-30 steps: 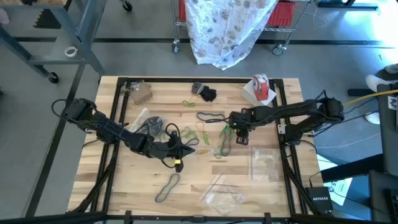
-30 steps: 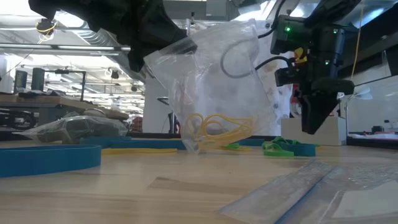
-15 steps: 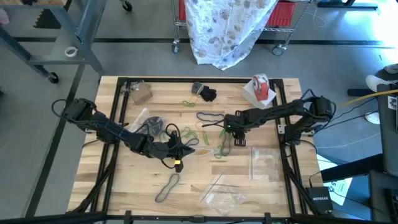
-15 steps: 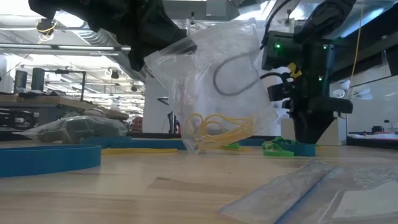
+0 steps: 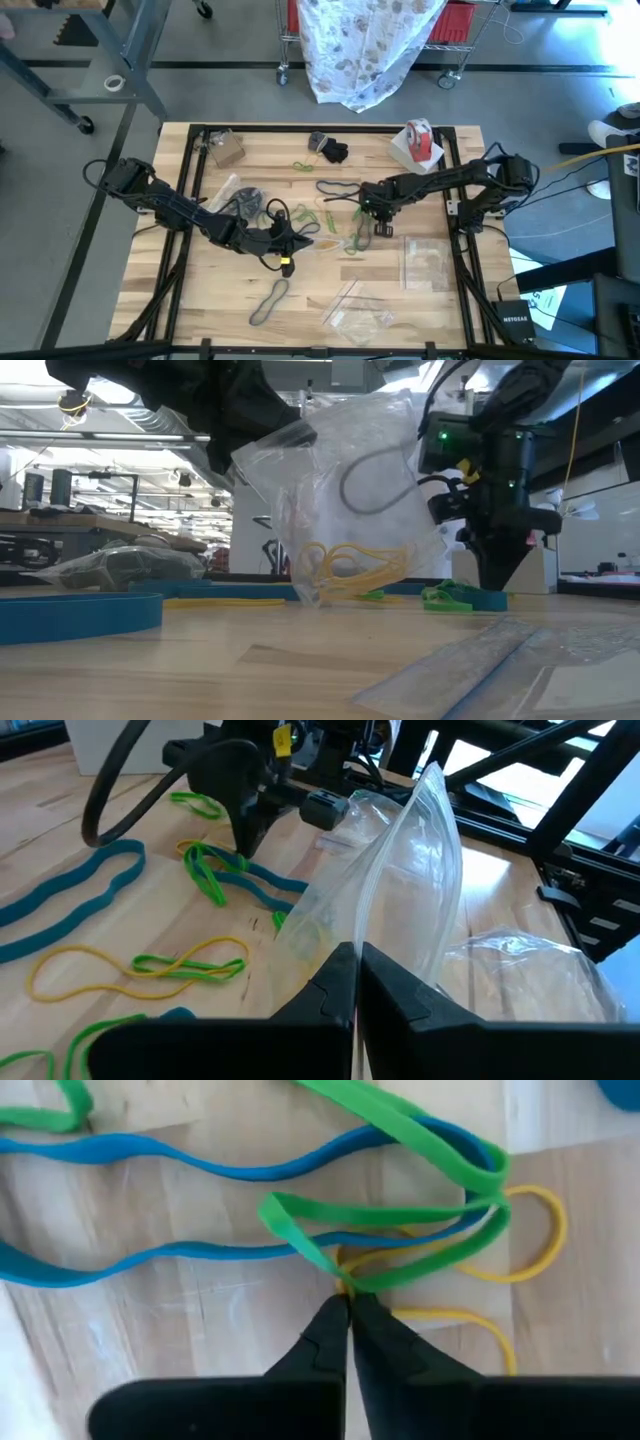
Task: Sort rubber bands
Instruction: Put the yellow rubber band into the transparent zip bag
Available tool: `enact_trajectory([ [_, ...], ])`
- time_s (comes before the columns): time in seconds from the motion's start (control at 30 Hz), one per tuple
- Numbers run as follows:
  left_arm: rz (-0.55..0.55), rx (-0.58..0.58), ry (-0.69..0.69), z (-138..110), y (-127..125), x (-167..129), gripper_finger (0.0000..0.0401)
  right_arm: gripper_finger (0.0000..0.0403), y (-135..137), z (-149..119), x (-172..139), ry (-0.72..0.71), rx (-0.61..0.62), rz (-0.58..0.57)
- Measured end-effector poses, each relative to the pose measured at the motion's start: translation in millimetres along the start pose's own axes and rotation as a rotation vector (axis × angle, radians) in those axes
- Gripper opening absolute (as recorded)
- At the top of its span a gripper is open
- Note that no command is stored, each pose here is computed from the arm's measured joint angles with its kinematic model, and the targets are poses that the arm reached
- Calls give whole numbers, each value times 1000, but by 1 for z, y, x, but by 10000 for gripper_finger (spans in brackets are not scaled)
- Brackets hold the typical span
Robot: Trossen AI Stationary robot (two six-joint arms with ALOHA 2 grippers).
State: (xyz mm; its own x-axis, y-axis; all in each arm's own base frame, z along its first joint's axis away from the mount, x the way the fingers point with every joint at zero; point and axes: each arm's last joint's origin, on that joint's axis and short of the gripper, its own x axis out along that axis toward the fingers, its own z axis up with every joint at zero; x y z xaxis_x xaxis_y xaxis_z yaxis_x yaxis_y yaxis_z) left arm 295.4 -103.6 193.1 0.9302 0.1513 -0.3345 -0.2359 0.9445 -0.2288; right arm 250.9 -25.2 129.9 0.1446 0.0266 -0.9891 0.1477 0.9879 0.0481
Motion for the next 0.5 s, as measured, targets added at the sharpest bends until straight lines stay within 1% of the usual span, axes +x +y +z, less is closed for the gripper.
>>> enact_trajectory([
  [0.1, -3, -2, 1, 0, -1, -1, 1, 6, 4, -3, -2, 34, 23, 28],
  [0.27, -4, 0, 1, 0, -1, -1, 1, 1, 30, -21, -17, 195, 24, 64],
  [0.3, -4, 0, 1, -1, -1, -1, 1, 1, 36, -21, -22, 196, 14, 62],
  [0.37, -3, -2, 2, -1, -1, -1, 1, 0, 51, -18, -35, 144, -1, 75],
  [0.47, -4, -2, 1, 0, -1, -1, 1, 0, 72, -20, -52, 125, -10, 100],
  [0.5, -4, -3, 1, 0, -1, -1, 1, 0, 80, -18, -60, 93, -14, 115],
])
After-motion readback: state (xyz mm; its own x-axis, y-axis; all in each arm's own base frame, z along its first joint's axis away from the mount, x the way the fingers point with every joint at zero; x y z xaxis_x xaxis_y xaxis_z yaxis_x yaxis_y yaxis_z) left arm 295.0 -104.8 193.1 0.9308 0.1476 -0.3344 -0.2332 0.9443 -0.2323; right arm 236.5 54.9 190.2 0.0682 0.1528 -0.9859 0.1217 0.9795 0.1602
